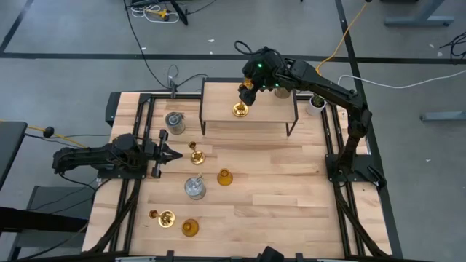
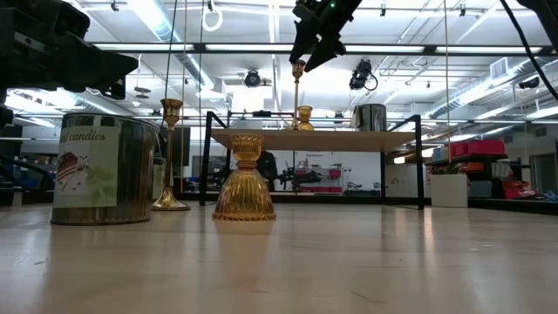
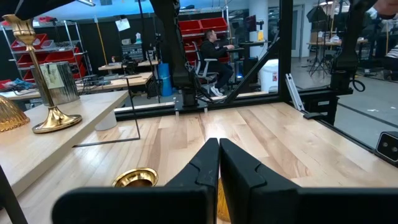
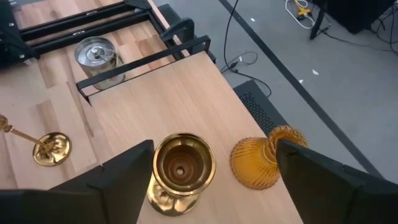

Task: Pick & Place candle stick holders
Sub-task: Put the middle gold candle holder on the shelf

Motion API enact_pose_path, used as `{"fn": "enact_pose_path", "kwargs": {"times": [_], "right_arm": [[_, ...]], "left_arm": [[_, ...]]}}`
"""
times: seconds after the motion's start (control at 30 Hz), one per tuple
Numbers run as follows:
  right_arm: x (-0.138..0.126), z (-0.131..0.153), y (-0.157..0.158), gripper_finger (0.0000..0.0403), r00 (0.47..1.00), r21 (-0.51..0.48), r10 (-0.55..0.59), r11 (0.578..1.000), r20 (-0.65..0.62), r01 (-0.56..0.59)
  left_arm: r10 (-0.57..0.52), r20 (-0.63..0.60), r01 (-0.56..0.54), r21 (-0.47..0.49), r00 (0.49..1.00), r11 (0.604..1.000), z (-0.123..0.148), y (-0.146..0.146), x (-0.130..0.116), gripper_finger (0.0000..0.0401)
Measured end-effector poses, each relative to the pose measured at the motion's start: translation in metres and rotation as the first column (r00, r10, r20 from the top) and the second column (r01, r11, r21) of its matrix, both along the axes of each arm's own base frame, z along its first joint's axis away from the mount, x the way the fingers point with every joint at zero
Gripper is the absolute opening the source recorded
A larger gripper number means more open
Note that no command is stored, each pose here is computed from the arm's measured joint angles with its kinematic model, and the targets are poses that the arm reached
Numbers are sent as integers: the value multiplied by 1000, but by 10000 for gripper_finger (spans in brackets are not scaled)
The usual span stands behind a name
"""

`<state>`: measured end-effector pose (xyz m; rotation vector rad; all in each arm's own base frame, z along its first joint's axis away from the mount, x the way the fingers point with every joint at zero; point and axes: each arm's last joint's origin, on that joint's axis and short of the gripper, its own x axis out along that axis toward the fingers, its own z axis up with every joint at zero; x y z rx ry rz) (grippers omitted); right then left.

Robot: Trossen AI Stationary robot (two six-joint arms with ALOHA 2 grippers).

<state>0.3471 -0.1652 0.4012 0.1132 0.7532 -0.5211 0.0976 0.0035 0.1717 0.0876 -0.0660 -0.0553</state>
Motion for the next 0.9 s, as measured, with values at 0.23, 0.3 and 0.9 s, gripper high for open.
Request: {"fn": "enact_pose_path", "kwargs": {"times": [0.23,0.3,0.9], "right_arm": [[-5,8,2,339,1000,-22,13,1000,22,-12],[-6,11,3,339,999,-31,18,999,29,-17],[-25,34,15,339,995,-65,40,997,86,-35]], "left_arm": [[0,0,0,0,1000,1000,0,0,0,19],[0,0,0,0,1000,1000,0,0,0,18],[0,0,0,0,1000,1000,0,0,0,18]]}}
